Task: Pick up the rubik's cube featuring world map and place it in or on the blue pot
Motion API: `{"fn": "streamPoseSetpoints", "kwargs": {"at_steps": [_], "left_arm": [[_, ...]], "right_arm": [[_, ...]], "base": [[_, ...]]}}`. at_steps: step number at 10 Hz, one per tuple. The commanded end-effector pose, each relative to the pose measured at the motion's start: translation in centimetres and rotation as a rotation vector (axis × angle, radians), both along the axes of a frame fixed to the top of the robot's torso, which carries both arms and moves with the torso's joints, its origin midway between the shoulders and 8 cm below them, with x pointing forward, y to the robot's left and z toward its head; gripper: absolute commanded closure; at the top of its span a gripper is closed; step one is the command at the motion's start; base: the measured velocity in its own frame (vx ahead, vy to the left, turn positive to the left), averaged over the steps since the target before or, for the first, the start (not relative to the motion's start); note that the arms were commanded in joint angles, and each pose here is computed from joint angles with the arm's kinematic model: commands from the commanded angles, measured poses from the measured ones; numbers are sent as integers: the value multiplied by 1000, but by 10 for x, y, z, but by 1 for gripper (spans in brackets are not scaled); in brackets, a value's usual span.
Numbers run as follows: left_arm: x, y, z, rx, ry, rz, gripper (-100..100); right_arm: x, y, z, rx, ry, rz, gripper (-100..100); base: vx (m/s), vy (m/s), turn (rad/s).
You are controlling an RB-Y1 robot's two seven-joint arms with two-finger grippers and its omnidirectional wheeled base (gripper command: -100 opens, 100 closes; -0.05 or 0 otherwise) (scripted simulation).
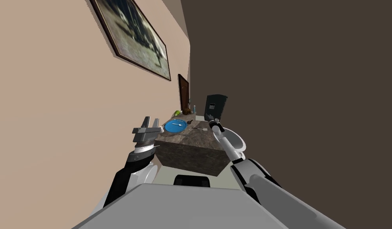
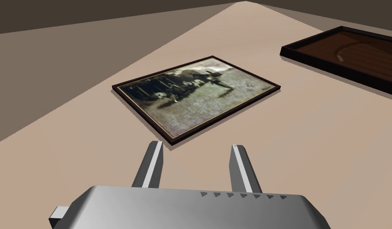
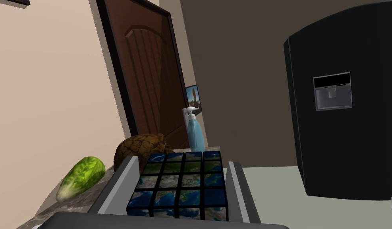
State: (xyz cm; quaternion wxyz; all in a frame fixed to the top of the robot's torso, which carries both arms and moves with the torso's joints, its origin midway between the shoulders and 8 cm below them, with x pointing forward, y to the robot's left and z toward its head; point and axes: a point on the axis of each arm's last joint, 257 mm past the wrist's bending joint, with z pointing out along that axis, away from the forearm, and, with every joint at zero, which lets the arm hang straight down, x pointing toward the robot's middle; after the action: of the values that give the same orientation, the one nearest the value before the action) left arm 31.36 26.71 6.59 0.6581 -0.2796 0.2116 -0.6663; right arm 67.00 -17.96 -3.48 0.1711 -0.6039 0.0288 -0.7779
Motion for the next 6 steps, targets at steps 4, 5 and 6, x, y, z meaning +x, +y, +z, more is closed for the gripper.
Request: {"fn": "streamPoseSetpoints", "kwargs": {"at_steps": [4, 5, 6], "left_arm": [[0, 0, 0, 0, 0, 0, 0], [0, 0, 0, 0, 0, 0, 0], [0, 0, 0, 0, 0, 0, 0]], "right_arm": [[7, -27, -11, -34, 42, -9, 100], [8, -37, -18, -44, 59, -16, 100], [8, -37, -18, -44, 59, -16, 100]], "base": [[-51, -4, -50], [-89, -3, -115], [-75, -3, -54]]}}
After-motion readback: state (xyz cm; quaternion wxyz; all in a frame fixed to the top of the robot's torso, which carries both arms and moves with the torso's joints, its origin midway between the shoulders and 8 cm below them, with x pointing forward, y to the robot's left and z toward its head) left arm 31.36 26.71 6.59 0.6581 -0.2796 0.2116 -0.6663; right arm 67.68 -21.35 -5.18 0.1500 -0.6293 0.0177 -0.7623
